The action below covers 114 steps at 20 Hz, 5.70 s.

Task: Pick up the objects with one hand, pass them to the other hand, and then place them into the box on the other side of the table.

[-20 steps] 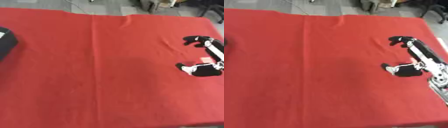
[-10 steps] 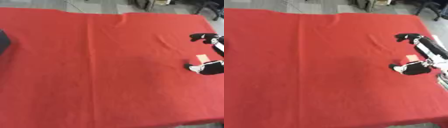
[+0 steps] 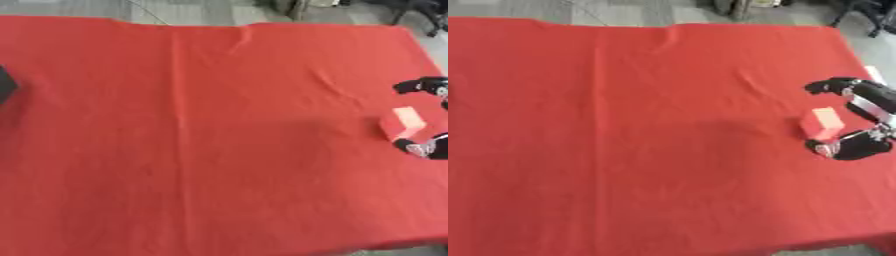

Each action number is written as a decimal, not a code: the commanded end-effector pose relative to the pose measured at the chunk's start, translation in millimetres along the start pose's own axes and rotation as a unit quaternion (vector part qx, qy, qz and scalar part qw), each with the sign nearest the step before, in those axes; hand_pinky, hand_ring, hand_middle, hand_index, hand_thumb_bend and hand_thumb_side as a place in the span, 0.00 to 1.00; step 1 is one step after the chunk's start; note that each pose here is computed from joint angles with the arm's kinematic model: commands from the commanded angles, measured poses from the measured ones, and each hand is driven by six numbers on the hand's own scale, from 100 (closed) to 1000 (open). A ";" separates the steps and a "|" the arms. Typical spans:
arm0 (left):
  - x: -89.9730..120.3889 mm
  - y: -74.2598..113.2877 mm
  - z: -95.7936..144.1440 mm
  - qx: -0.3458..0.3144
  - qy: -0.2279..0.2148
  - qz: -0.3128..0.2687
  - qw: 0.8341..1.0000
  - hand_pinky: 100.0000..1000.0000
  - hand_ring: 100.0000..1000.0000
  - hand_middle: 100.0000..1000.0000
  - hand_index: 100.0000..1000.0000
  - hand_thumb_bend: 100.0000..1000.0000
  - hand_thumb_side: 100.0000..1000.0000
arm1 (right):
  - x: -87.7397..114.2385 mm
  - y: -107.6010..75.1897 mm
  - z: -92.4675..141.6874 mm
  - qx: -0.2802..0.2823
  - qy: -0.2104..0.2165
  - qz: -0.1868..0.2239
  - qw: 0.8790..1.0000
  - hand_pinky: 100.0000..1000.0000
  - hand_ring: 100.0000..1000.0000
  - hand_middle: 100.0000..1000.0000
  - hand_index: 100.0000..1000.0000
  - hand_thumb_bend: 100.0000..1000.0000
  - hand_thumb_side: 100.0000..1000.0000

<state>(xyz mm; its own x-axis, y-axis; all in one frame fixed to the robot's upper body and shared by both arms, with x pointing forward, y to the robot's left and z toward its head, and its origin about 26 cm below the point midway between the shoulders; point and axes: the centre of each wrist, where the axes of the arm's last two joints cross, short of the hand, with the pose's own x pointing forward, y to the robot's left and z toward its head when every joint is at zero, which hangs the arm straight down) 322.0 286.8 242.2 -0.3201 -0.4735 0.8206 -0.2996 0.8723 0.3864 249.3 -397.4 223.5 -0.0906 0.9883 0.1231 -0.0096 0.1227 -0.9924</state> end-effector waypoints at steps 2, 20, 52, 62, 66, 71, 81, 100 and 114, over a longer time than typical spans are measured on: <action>7.7 5.5 0.9 0.014 -0.015 0.008 1.000 0.62 0.61 0.73 0.77 0.00 0.85 | 0.4 -15.8 1.6 -0.024 0.020 0.060 0.998 0.96 0.90 0.83 0.91 0.35 0.00; 12.4 6.2 2.3 0.021 -0.018 0.011 1.000 0.62 0.61 0.72 0.76 0.00 0.84 | -19.7 -7.5 0.5 -0.026 0.072 0.133 0.988 0.99 0.89 0.87 0.93 0.35 0.00; 16.3 2.3 6.4 0.013 -0.023 0.018 0.999 0.62 0.61 0.73 0.76 0.00 0.84 | -56.1 3.6 -11.5 -0.025 0.144 0.177 0.973 1.00 0.85 0.88 0.93 0.31 0.00; 18.4 2.1 6.6 0.014 -0.027 0.020 0.999 0.62 0.61 0.72 0.76 0.00 0.84 | -62.3 8.0 -13.2 -0.018 0.157 0.176 0.972 1.00 0.85 0.88 0.93 0.30 0.00; 18.2 2.1 6.8 0.014 -0.026 0.020 0.999 0.62 0.61 0.72 0.76 0.00 0.84 | -67.2 9.9 -13.1 -0.015 0.167 0.177 0.970 1.00 0.85 0.88 0.93 0.29 0.00; 18.0 1.9 6.9 0.015 -0.025 0.019 0.999 0.62 0.61 0.72 0.76 0.00 0.84 | -71.3 11.8 -12.9 -0.015 0.177 0.179 0.968 1.00 0.85 0.88 0.92 0.27 0.00; 18.0 1.4 7.0 0.015 -0.024 0.020 0.999 0.62 0.60 0.72 0.76 0.00 0.84 | -70.6 13.8 -14.8 -0.023 0.174 0.174 0.969 1.00 0.84 0.86 0.91 0.25 0.00; 17.6 0.9 7.5 0.015 -0.023 0.021 0.999 0.63 0.59 0.72 0.76 0.00 0.84 | -75.8 23.4 -10.9 -0.012 0.190 0.174 0.966 1.00 0.83 0.83 0.87 0.23 0.00; 17.7 0.2 7.8 0.013 -0.023 0.022 0.999 0.63 0.59 0.72 0.76 0.00 0.84 | -75.3 24.5 -9.9 -0.069 0.199 0.166 0.963 0.98 0.72 0.59 0.66 0.17 0.00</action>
<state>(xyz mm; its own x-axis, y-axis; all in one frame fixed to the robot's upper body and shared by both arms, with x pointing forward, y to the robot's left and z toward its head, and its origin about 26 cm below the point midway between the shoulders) 312.8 277.4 245.4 -0.3494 -0.4323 0.8313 -0.3040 0.8915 0.3358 266.5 -465.9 178.3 0.3169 0.9332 -0.1697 0.0557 -0.1970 -0.9788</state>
